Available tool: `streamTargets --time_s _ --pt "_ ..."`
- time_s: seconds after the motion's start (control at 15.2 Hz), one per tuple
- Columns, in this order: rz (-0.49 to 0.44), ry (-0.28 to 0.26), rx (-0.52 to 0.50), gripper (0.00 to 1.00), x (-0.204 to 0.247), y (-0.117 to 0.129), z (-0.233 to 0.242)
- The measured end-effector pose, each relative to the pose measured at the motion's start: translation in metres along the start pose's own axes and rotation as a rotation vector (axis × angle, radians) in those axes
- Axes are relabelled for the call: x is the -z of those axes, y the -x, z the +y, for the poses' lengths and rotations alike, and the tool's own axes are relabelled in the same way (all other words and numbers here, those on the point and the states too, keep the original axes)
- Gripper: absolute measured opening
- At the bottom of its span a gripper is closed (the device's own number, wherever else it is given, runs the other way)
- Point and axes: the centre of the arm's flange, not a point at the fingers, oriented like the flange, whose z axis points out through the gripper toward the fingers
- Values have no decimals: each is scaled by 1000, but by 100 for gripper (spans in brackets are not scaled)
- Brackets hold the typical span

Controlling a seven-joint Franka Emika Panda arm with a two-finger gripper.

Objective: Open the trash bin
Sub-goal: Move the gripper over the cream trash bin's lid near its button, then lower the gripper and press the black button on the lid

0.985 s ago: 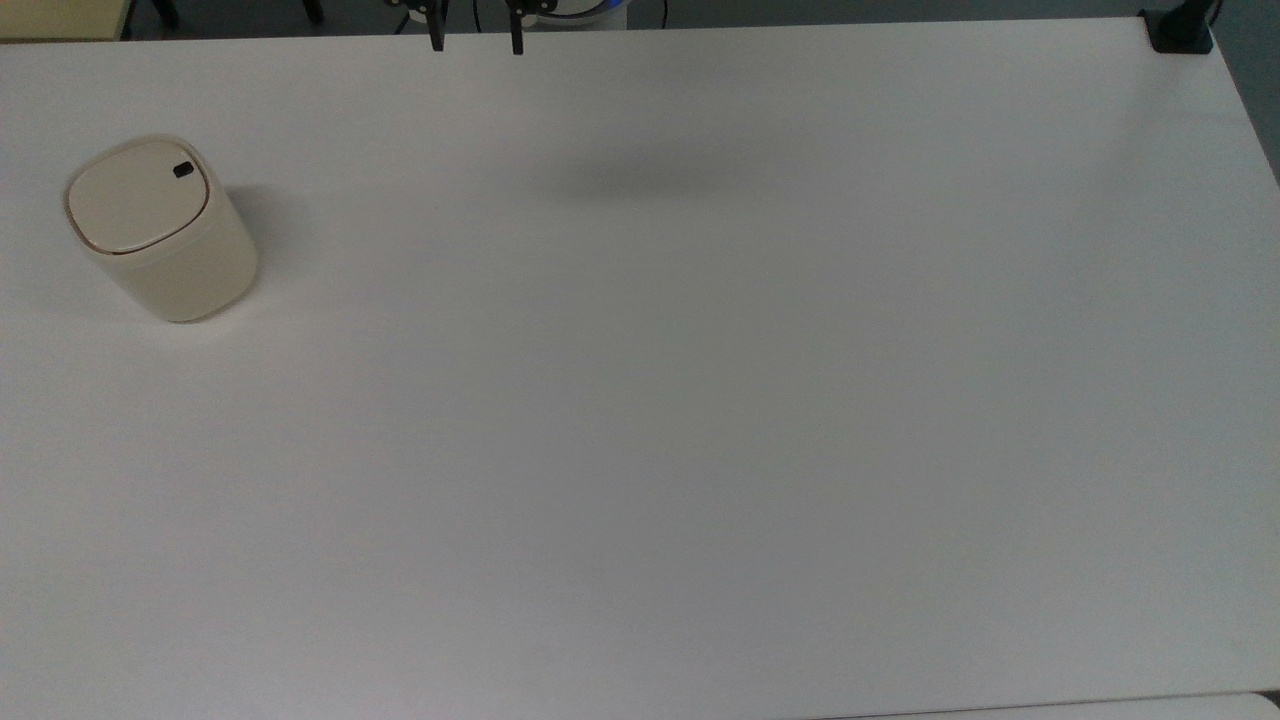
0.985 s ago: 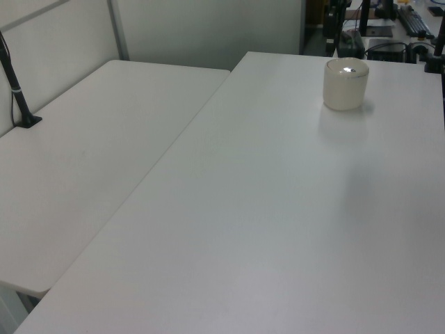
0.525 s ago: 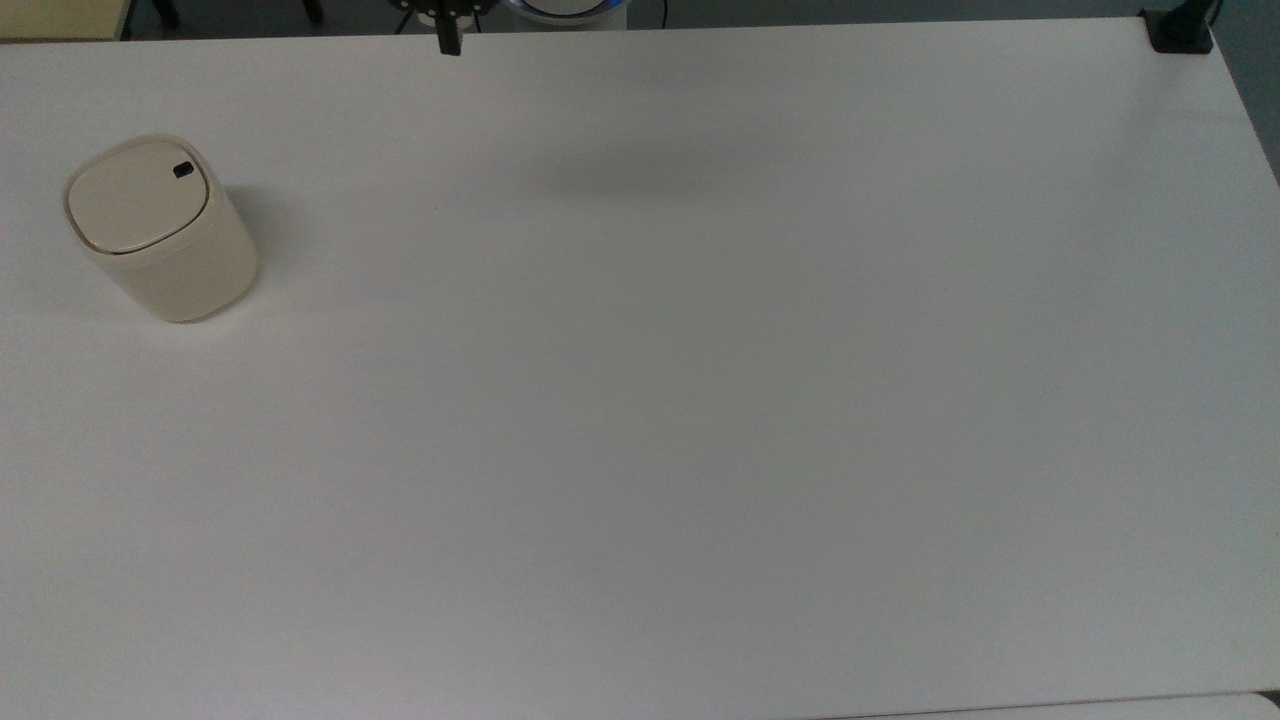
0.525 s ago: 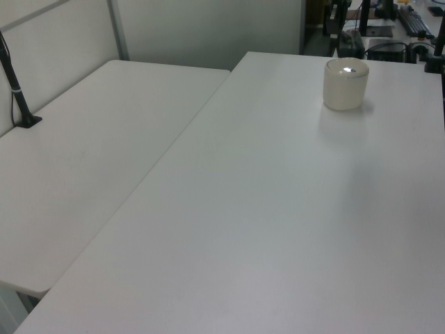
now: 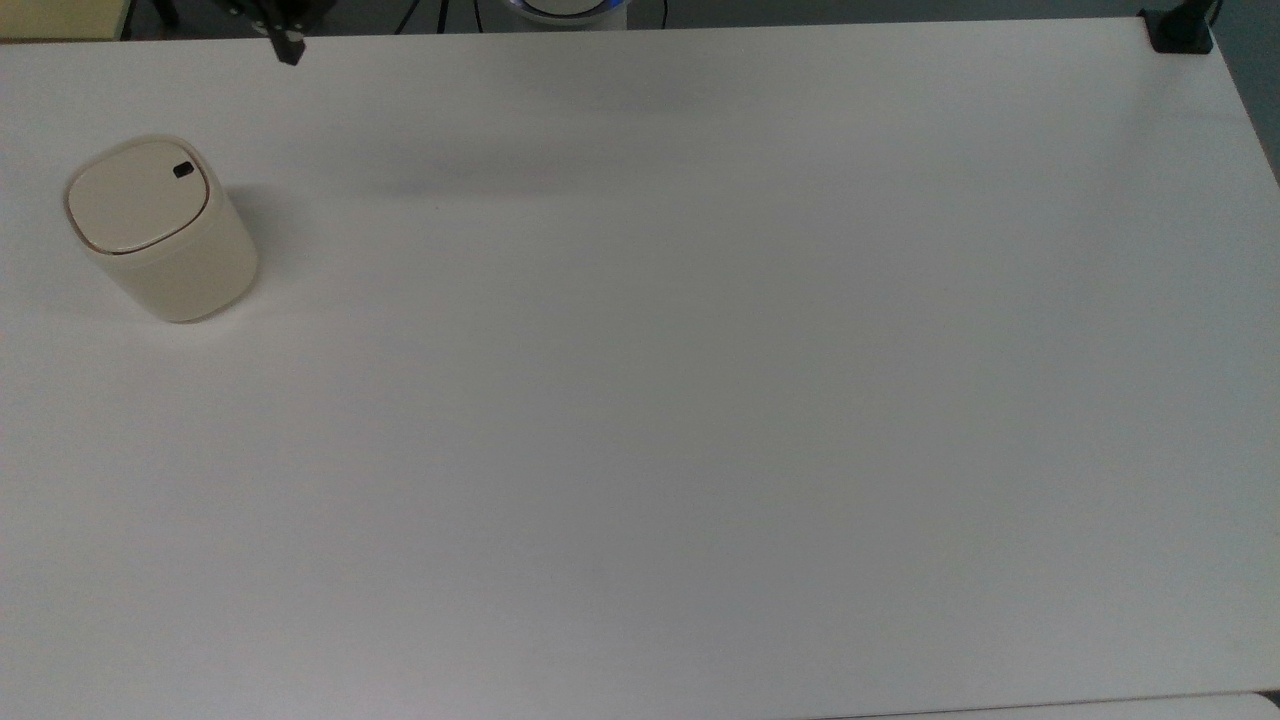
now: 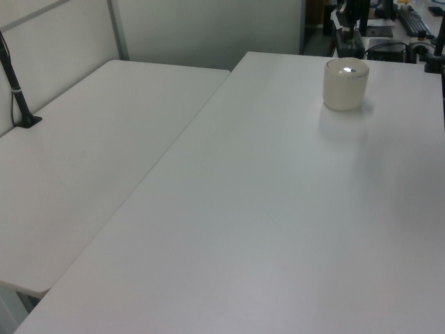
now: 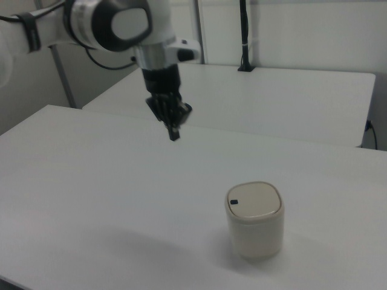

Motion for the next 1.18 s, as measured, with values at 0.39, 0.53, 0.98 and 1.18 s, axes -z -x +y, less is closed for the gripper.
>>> streamTargets --time_s 0.39,0.53,0.98,1.18 --pt "24 10 -168 1 -76 -37 101" --pt "28 16 -193 1 -97 -44 119" --pt "-23 56 -179 1 -155 -49 124" --pt "-18 57 -183 1 -154 -48 126"
